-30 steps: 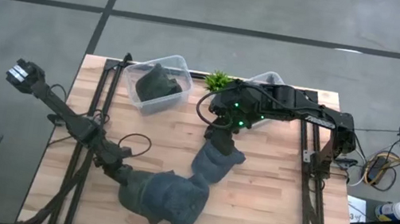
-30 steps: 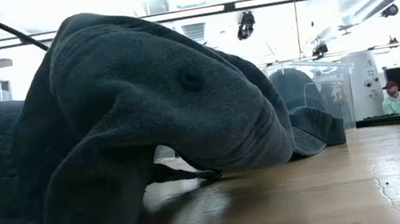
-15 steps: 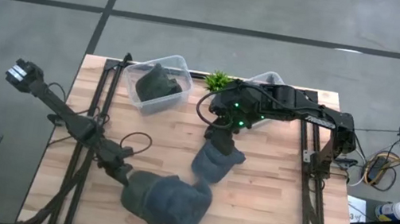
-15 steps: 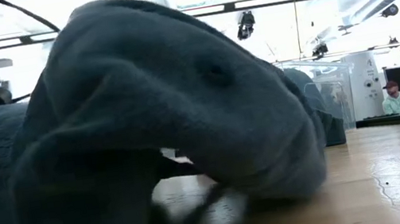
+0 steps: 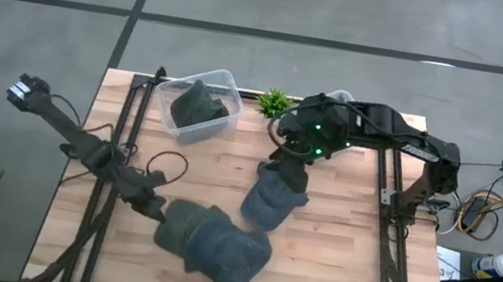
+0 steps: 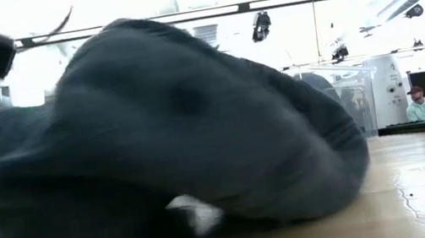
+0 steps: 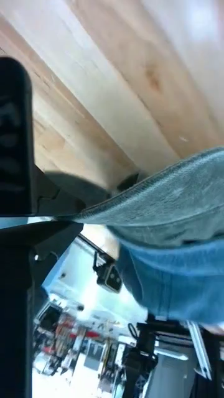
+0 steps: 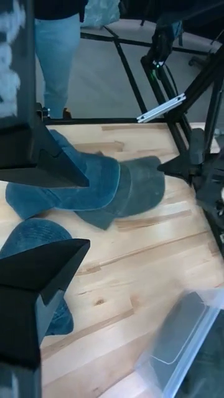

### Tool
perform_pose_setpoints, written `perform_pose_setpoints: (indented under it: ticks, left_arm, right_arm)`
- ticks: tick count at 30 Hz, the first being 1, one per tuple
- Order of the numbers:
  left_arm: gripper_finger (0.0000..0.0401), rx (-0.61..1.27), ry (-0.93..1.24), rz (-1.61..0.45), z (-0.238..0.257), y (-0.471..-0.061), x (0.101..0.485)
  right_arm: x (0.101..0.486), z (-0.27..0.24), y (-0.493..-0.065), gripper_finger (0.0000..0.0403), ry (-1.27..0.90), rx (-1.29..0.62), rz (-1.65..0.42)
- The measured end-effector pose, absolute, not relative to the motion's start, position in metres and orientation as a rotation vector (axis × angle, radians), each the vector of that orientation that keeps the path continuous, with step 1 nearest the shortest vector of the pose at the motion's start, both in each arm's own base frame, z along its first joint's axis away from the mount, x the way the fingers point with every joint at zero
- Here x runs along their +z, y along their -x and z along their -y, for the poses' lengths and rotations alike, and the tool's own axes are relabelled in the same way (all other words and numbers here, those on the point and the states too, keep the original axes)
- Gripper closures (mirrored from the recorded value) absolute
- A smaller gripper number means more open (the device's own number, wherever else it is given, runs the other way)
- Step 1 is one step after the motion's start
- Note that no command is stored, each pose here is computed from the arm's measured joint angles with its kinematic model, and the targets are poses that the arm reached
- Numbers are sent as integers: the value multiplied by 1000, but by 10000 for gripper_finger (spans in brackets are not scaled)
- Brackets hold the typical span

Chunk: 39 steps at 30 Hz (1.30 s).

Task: Pick & Place hat
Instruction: Put the black cap into the left transparent bin

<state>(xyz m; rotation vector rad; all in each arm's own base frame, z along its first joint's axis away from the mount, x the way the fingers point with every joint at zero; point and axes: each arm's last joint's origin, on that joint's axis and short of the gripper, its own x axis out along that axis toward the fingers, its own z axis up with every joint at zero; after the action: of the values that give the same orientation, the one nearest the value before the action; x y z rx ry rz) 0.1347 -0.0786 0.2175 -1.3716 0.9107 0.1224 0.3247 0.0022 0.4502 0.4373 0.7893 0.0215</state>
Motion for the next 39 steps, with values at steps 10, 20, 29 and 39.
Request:
perform_pose_setpoints:
  ticks: [10, 20, 29, 39]
  left_arm:
    - [400, 281, 1178, -825, 64, -121, 304]
    - [400, 230, 1032, -729, 64, -125, 361]
    - [401, 352, 803, -598, 61, -132, 377]
    - [401, 428, 665, -413, 52, -128, 416]
  right_arm:
    - [459, -2, -314, 266, -423, 31, -759]
    - [459, -2, -314, 270, -413, 32, -760]
    - [459, -2, -315, 270, -413, 32, -761]
    - [458, -2, -315, 270, -417, 30, -764]
